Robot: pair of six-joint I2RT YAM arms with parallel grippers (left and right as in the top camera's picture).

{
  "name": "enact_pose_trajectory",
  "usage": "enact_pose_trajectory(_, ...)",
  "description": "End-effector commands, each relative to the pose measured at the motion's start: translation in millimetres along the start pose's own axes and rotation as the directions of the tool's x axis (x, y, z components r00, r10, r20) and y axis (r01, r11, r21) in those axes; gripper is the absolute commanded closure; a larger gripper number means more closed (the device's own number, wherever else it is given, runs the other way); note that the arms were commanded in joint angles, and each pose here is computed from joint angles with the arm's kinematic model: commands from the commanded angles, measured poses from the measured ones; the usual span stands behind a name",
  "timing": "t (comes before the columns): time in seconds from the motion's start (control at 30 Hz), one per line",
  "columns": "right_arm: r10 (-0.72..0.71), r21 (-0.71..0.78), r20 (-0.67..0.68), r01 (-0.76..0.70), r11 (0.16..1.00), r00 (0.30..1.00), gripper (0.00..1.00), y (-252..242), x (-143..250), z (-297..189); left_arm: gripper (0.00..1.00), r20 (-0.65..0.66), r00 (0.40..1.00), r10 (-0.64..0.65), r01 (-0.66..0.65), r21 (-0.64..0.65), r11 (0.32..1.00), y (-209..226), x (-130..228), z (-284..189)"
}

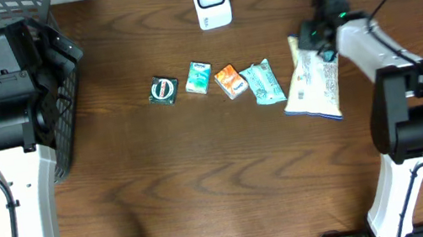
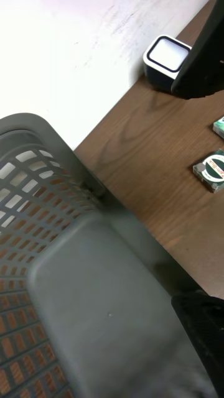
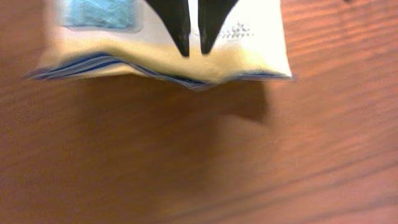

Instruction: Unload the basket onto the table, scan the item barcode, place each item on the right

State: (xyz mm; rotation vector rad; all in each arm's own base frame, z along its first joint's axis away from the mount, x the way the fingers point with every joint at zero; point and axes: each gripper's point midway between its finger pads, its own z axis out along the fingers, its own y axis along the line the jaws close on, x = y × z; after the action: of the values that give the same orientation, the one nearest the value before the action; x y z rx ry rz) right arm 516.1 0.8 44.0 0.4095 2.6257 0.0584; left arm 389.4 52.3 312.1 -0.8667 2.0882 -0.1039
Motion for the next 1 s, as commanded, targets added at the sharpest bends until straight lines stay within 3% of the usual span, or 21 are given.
enact_pose_trajectory(0.0, 0.05, 0.062, 0.062, -0.054, 0.997, 0.997, 0.99, -25, -45, -35, 0.02, 0.006, 1.0, -0.015, 0.015, -0.002, 1.0, 2, -2, -2)
enact_pose_trajectory(0.17, -0.03, -0.01, -0.079, 0.029, 1.0, 0.996, 0.99, -14, -31, -64, 0.03, 0.006, 1.0, -0.015, 0.015, -0.002, 1.0, 2, -2, -2)
enact_pose_trajectory(0.27, -0.085, -0.1, -0.204, 0.066, 0.993, 0.975, 0.96, 1, -1, -71, 0.02, 0.006, 1.0, -0.015, 0.015, -0.002, 1.0, 2, -2, -2)
enact_pose_trajectory(0.4, -0.141, -0.09, -0.393, 0.115, 0.989, 0.909, 0.99, -8, 53, -74, 0.02, 0.006, 1.0, -0.015, 0.015, -0.002, 1.0, 2, -2, -2)
enact_pose_trajectory(0.67, -0.127, -0.045, -0.521, 0.121, 0.992, 0.844, 0.99, -28, 120, -40, 0.02, 0.006, 1.0, -0.015, 0.015, -0.002, 1.0, 2, -2, -2)
enact_pose_trajectory(0.8, -0.072, -0.023, -0.512, 0.07, 0.997, 0.856, 0.99, -30, 120, -36, 0.02, 0.006, 1.0, -0.015, 0.015, -0.002, 1.0, 2, -2, -2)
enact_pose_trajectory(0.97, -0.083, -0.039, -0.455, 0.073, 0.997, 0.887, 0.98, -28, 81, -61, 0.02, 0.006, 1.0, -0.015, 0.015, -0.002, 1.0, 2, -2, -2)
